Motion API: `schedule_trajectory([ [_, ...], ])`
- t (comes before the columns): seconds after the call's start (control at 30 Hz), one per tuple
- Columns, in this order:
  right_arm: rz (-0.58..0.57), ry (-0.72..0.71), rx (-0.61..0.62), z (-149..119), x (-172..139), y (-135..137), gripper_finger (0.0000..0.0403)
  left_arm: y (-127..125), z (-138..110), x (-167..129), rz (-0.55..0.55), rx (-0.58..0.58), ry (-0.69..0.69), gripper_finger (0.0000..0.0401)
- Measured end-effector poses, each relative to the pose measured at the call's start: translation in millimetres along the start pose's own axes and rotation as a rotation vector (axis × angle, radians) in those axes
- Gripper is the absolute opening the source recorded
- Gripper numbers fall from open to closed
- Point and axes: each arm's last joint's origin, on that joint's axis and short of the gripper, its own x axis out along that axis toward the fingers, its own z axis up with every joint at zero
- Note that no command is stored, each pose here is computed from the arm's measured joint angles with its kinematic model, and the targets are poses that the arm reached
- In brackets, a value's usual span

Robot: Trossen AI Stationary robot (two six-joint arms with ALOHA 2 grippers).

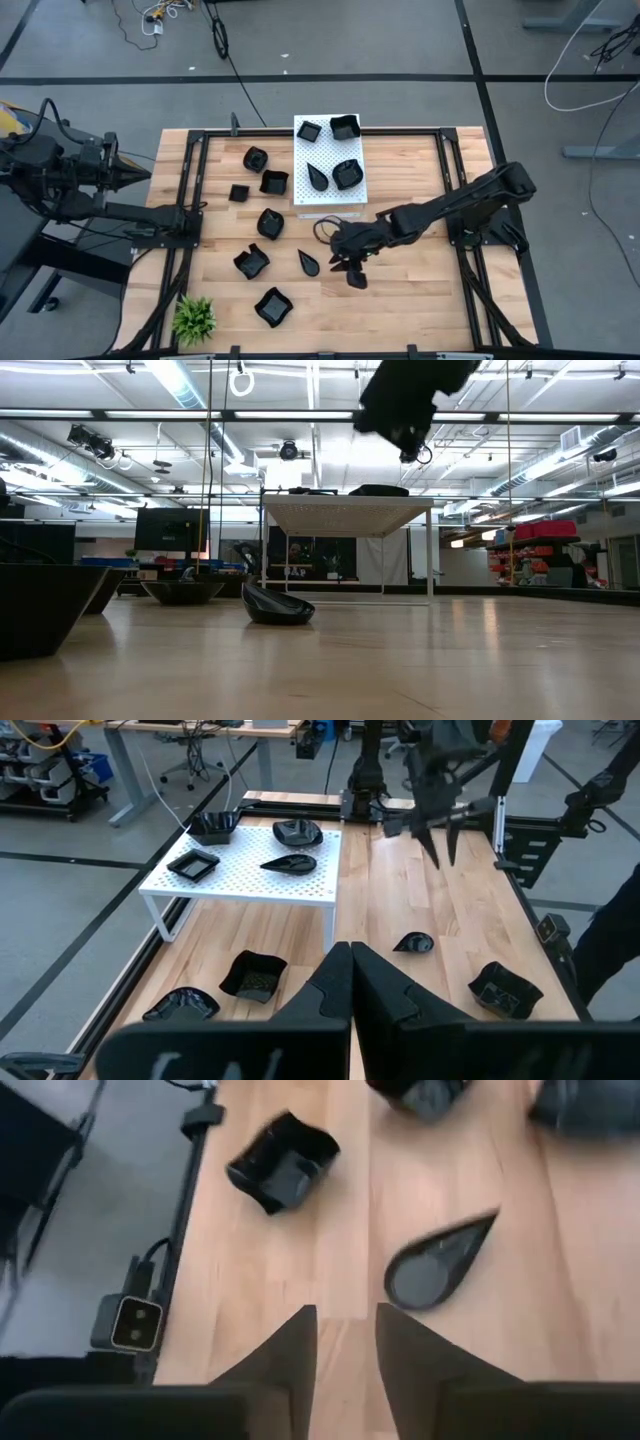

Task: Pick & Place Mini shaped plates
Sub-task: Stack the leaf-shaped plate on top of the leaf-shaped plate on the shelf

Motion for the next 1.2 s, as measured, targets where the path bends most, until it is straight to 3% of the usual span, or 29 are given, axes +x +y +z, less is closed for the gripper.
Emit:
schedule_trajectory([
  [0.1, -0.019, 0.051, 0.049, -0.9, 7.8, -1.7, 0.0130, 0.0, 0.1, 0.0, 0.000, 0.000, 0.000, 0.0003],
  [0.27, -0.034, 0.079, 0.000, 13.9, 11.5, -1.7, 0.0158, 0.0, -0.1, -0.1, 0.000, 0.000, 0.000, 0.0003],
  [0.5, -0.055, 0.076, 0.029, 32.7, 19.3, -8.6, 0.0181, 0.0, -0.1, 0.0, 0.000, 0.000, 0.000, 0.0003],
  [1.2, -0.124, 0.175, 0.081, 26.4, 62.5, -37.7, 0.0188, 0.0, -0.1, -0.1, 0.000, 0.000, 0.000, 0.0003],
])
